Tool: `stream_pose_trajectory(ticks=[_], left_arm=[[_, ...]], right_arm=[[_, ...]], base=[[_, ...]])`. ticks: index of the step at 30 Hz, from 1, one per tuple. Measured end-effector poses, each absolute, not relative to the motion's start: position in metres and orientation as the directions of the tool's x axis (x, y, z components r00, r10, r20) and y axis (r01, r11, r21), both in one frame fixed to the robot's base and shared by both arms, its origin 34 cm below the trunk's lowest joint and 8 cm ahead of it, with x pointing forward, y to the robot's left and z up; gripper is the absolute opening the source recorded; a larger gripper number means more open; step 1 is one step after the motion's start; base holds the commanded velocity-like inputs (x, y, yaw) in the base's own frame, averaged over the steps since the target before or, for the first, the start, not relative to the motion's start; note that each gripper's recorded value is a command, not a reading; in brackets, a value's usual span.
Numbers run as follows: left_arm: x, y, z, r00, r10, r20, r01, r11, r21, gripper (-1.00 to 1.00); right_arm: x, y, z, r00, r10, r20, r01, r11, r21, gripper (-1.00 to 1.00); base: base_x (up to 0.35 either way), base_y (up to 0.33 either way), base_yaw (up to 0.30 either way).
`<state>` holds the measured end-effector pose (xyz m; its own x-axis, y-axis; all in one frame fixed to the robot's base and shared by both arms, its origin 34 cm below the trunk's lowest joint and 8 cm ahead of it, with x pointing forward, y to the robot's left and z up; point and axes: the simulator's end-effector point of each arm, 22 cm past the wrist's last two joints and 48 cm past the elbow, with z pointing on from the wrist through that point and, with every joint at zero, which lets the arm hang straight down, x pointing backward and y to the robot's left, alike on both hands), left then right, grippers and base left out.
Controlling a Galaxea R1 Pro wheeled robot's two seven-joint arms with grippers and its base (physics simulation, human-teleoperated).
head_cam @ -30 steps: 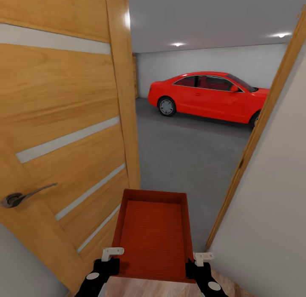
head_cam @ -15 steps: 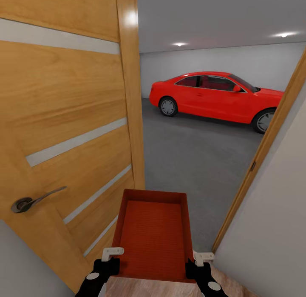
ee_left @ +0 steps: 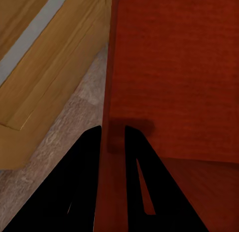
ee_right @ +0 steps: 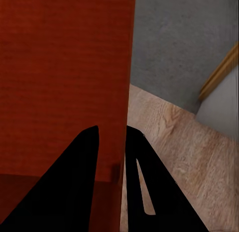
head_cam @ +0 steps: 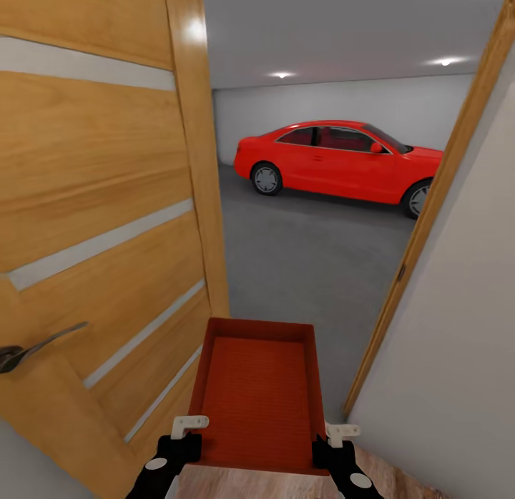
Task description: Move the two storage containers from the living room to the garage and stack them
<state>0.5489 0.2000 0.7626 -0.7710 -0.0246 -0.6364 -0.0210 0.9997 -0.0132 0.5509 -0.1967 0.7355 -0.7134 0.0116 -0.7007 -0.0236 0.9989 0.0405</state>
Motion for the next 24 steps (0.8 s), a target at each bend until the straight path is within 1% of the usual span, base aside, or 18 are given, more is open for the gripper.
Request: stream_pose_trajectory(ticks=[21,24], left_arm=[[0.549,0.2,0.7627,-0.771,-0.024,-0.636,-0.021,1.0,-0.013,-1.0],[0.5489,0.2002,0.7626,-0.771,-0.025,-0.636,-0.021,1.0,-0.013,-1.0]], right_arm=[[0.5509,-0.1967,0.7355,-0.713,0.012,-0.701,-0.024,0.999,0.041,-1.0],[0.5509,-0.1966,0.7355,-0.713,0.012,-0.701,-0.024,0.999,0.041,-1.0]], base=[[0.0,0.0,-0.263],[0.0,0.0,-0.141]])
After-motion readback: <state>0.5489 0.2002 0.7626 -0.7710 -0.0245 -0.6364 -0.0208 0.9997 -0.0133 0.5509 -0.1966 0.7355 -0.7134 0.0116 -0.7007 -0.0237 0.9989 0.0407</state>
